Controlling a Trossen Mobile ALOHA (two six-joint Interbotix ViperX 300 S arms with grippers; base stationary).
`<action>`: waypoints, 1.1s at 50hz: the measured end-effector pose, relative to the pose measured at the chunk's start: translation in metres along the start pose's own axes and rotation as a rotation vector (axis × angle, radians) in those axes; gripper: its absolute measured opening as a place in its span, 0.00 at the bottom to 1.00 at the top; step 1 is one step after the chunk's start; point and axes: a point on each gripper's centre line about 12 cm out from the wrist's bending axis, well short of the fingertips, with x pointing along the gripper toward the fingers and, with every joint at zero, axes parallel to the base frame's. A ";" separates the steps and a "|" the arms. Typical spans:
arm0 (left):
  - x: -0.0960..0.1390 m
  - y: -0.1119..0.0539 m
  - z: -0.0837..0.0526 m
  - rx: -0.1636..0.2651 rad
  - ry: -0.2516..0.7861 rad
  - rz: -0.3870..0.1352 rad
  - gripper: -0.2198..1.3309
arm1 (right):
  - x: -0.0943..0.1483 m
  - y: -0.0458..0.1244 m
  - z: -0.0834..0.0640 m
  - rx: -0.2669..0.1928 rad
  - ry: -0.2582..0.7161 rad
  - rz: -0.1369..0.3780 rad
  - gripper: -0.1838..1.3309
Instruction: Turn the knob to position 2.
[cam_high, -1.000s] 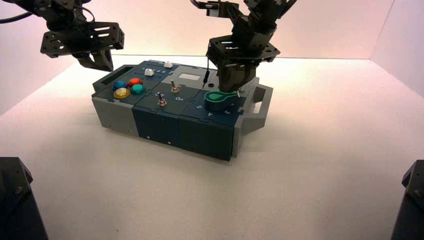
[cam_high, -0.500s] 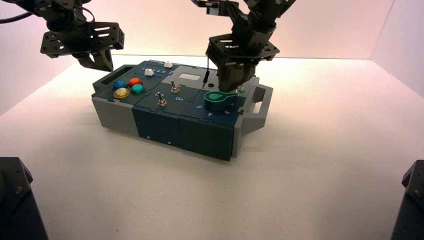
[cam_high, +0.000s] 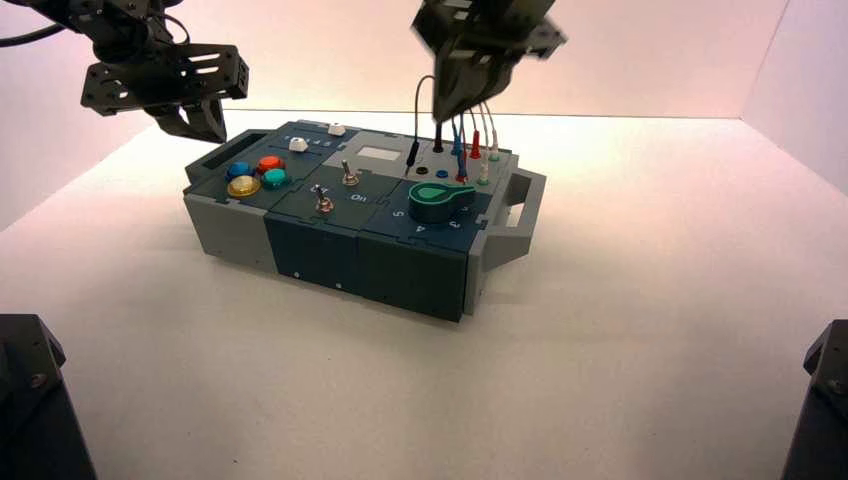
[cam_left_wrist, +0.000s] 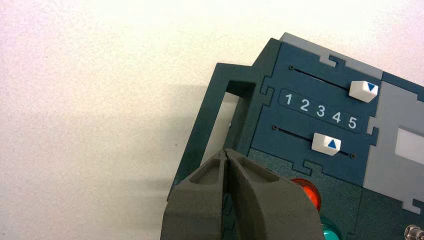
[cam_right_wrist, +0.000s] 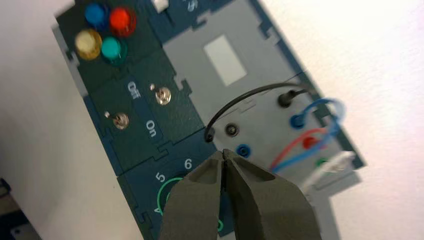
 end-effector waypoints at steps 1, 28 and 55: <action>0.000 0.000 0.000 0.000 0.000 0.000 0.04 | 0.000 0.000 0.000 0.000 0.000 0.000 0.03; 0.000 0.000 0.003 -0.001 -0.008 -0.001 0.04 | -0.066 -0.093 -0.021 0.213 -0.229 -0.230 0.03; -0.026 -0.027 0.016 0.125 -0.207 -0.060 0.04 | -0.079 -0.114 -0.050 0.283 -0.349 -0.348 0.03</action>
